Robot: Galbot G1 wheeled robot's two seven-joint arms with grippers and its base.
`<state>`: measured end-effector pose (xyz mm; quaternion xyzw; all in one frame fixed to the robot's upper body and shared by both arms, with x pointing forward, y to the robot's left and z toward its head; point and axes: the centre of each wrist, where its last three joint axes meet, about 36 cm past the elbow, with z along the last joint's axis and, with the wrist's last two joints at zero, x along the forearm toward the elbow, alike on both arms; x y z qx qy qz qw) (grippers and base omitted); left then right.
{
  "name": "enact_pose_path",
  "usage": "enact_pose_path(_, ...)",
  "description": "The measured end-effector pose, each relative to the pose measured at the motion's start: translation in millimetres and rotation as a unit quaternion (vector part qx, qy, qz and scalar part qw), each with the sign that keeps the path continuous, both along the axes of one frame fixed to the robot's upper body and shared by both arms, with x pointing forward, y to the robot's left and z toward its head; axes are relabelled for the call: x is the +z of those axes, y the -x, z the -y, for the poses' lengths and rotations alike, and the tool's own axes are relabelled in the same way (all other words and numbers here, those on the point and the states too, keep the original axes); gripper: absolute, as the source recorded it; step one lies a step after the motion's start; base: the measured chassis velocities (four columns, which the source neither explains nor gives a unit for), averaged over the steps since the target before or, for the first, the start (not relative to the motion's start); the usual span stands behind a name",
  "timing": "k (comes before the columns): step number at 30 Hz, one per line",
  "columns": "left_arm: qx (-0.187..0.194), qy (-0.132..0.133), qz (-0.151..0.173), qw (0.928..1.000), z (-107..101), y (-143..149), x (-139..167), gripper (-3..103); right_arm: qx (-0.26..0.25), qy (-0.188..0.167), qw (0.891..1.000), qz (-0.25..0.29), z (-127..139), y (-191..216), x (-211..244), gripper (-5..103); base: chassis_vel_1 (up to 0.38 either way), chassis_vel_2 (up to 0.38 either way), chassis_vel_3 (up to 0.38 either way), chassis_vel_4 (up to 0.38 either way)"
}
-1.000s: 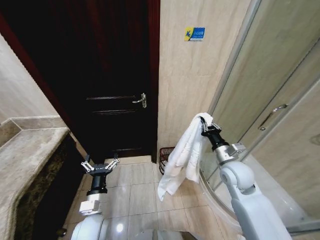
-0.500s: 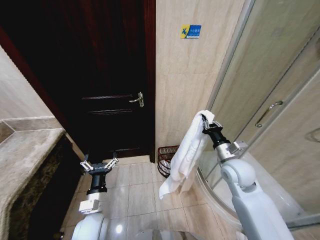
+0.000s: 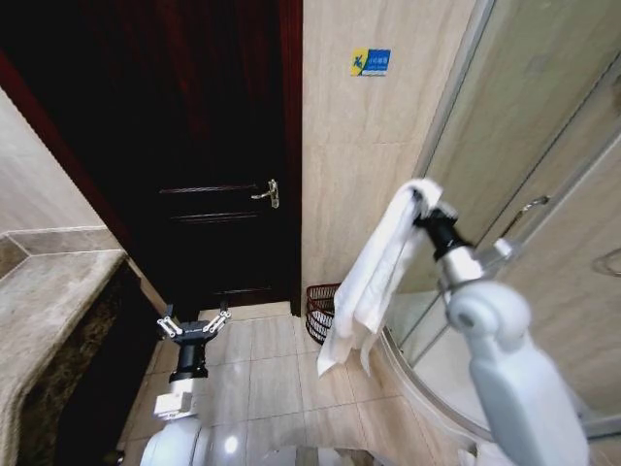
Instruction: Discard the used towel into the hamper.
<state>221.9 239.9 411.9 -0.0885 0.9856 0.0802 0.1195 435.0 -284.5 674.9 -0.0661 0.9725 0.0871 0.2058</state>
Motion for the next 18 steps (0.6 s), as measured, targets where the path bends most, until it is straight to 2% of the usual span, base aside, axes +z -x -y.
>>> enact_pose_path(1, 0.000, 0.000, 0.000, 1.0000, 0, 0, 0, 100, 0.000, 0.000, 1.000, 0.000, 0, 0, 0, 3, 0.000, 0.000, 0.000, 0.000)
enact_pose_path(4, 0.000, 0.005, -0.016, 0.9999, 0, 7, -4, 100, 0.008, 0.005, 1.000, 0.010, 17, -26, 40, 3, 0.000, 0.000, 0.000, 0.000)
enact_pose_path(5, 0.000, 0.005, -0.016, 0.9999, 0, 7, -4, 100, 0.008, 0.005, 1.000, 0.010, 17, -26, 40, 3, 0.000, 0.000, 0.000, 0.000)
enact_pose_path(8, 0.003, 0.010, -0.019, 0.9998, -2, 9, 1, 100, 0.026, 0.015, 0.999, 0.023, 24, -42, 77, 3, 0.000, 0.000, 0.000, 0.000)
enact_pose_path(13, 0.006, 0.018, -0.020, 0.9996, -1, 9, 13, 100, 0.039, 0.010, 0.998, 0.049, 17, -71, 134, 3, 0.000, 0.000, 0.000, 0.000)
enact_pose_path(18, 0.007, 0.017, -0.024, 0.9996, -2, 10, 12, 100, 0.036, -0.001, 0.998, 0.059, 11, -94, 170, 3, 0.000, 0.000, 0.000, 0.000)
